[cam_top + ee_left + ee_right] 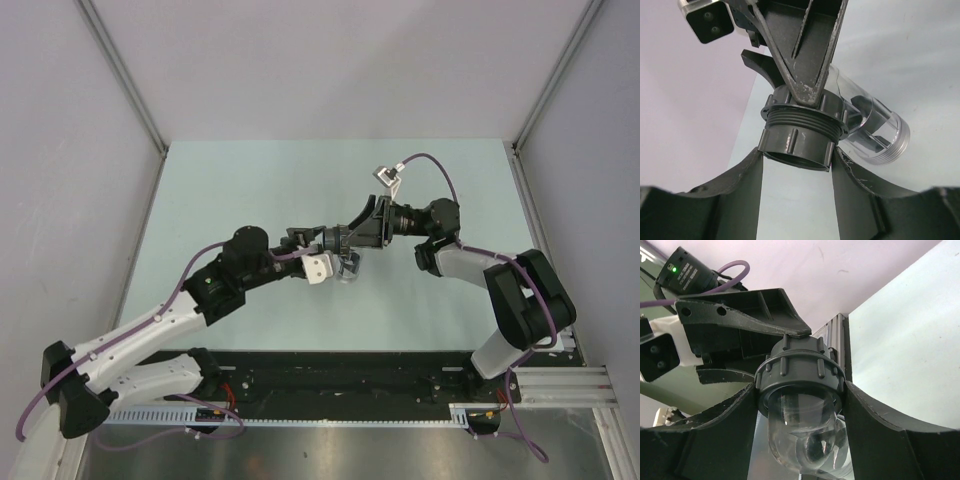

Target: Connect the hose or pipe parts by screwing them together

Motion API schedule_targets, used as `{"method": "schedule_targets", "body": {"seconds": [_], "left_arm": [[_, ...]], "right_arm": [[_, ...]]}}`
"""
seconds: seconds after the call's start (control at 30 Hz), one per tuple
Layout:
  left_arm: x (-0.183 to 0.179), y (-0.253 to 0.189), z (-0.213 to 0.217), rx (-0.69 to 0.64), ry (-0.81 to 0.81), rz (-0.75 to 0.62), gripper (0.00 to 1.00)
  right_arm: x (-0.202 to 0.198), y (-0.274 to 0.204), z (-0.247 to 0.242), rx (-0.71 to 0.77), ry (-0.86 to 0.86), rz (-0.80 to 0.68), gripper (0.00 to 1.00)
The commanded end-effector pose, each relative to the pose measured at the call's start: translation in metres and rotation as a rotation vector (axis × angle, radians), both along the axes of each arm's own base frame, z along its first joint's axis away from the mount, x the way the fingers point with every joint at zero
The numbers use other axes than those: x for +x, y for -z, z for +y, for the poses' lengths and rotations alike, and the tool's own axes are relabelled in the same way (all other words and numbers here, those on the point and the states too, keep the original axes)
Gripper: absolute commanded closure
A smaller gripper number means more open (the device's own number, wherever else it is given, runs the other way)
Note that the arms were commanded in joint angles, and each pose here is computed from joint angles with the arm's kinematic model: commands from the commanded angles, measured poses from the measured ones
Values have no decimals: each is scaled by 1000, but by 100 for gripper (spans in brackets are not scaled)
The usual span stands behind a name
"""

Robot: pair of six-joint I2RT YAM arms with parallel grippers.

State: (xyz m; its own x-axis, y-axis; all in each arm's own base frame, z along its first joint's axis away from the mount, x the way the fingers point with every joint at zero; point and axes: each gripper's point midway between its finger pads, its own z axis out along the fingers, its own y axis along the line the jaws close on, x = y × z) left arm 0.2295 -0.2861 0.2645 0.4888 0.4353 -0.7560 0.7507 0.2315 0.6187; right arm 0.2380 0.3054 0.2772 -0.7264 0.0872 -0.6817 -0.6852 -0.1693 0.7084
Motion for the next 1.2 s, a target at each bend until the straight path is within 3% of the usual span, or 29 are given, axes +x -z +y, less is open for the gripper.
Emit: {"method": "schedule_targets", "body": {"seconds": [0.0, 0.83, 0.87, 1.07, 1.17], "left_arm": [[-3, 1, -32, 6, 73, -96, 100], [8, 4, -32, 32, -56, -170, 99], [8, 3, -33, 23, -61, -158, 89], [5, 8, -28, 18, -66, -140, 48], [3, 9, -25, 9, -68, -132, 40]], "right_arm": [[-51, -48, 15, 115, -163, -169, 100], [-36, -47, 15, 119, -119, -82, 100], [-35, -47, 14, 118, -116, -81, 100], [-30, -47, 11, 120, -100, -86, 100], [-27, -50, 8, 125, -86, -93, 100]]}}
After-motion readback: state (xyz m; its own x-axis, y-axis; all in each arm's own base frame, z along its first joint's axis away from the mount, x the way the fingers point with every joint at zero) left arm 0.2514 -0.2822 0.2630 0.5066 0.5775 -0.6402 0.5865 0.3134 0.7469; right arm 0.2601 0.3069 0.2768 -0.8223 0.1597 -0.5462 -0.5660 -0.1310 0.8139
